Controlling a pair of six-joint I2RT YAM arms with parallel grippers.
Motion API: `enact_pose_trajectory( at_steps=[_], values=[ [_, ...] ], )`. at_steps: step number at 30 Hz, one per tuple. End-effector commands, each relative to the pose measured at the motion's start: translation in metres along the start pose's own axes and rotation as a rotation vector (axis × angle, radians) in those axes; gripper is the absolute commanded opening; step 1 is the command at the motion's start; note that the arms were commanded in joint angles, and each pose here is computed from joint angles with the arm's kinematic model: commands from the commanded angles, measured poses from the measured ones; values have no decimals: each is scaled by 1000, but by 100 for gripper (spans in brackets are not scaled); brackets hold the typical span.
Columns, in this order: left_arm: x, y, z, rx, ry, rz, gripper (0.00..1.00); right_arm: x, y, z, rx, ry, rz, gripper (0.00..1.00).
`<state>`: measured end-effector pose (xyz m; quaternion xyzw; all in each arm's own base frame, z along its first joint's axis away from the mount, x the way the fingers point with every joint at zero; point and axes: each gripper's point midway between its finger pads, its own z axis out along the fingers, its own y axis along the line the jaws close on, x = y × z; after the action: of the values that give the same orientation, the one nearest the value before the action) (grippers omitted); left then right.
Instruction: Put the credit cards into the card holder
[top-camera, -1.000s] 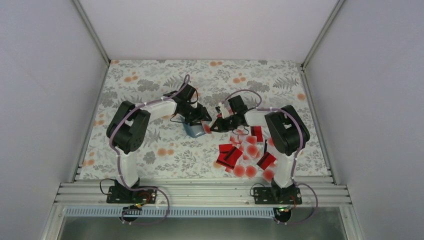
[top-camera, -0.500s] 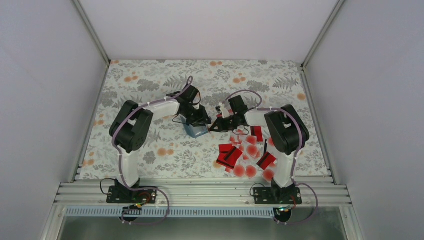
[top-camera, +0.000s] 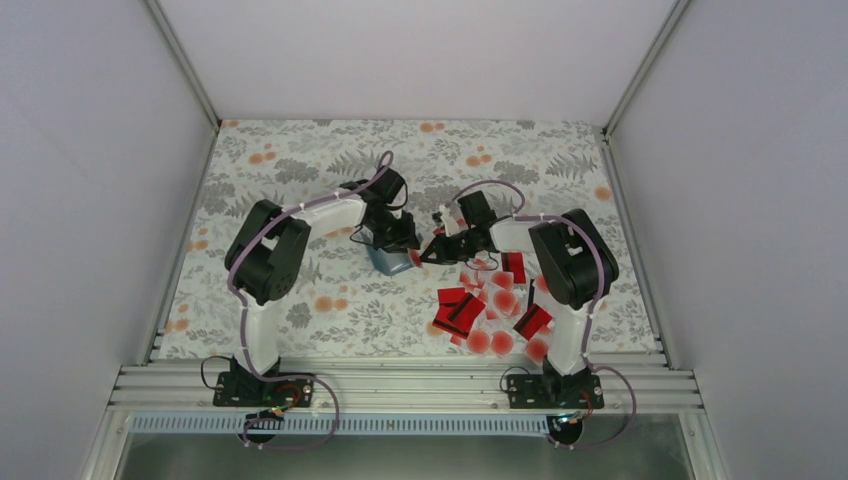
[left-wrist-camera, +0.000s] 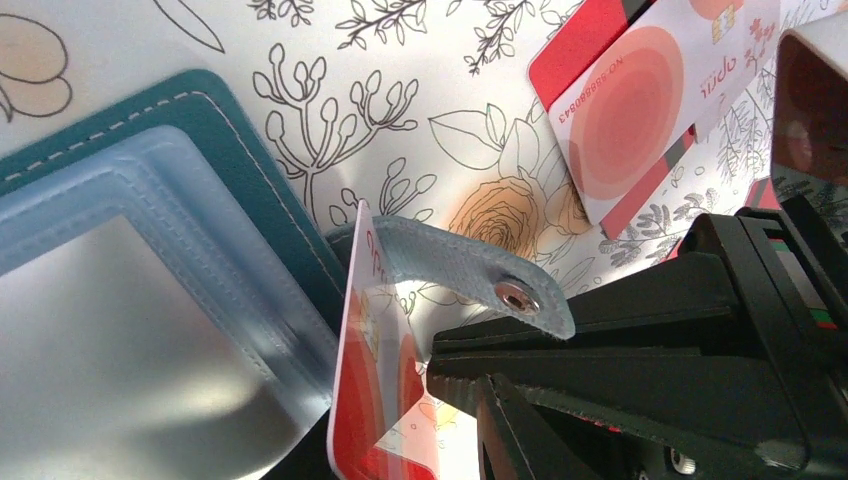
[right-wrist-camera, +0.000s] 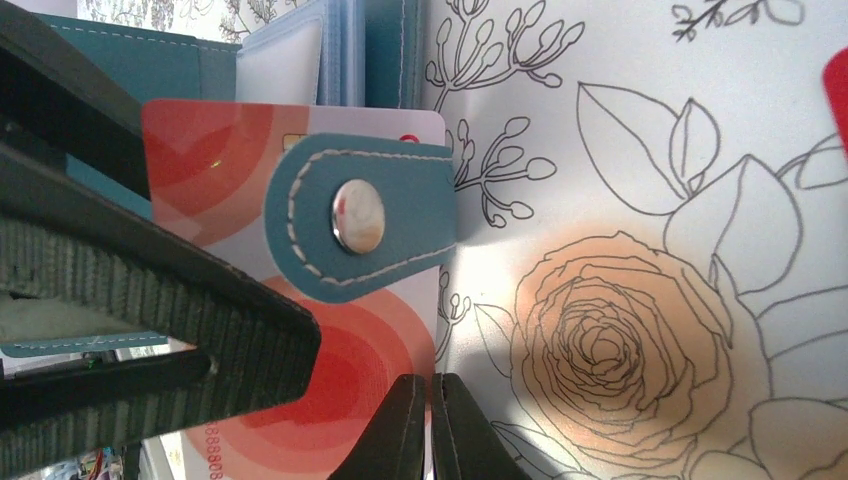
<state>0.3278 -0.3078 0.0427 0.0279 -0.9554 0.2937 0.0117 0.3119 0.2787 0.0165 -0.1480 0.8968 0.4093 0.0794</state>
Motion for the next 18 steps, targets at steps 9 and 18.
enact_pose_trajectory(
  at_steps=[9,18],
  values=[
    [8,-1,5,-47,17,12,15,16,-22,6,40,28,84,4],
    [7,-1,-3,-80,-15,9,2,17,-21,3,46,27,86,4]
  ],
)
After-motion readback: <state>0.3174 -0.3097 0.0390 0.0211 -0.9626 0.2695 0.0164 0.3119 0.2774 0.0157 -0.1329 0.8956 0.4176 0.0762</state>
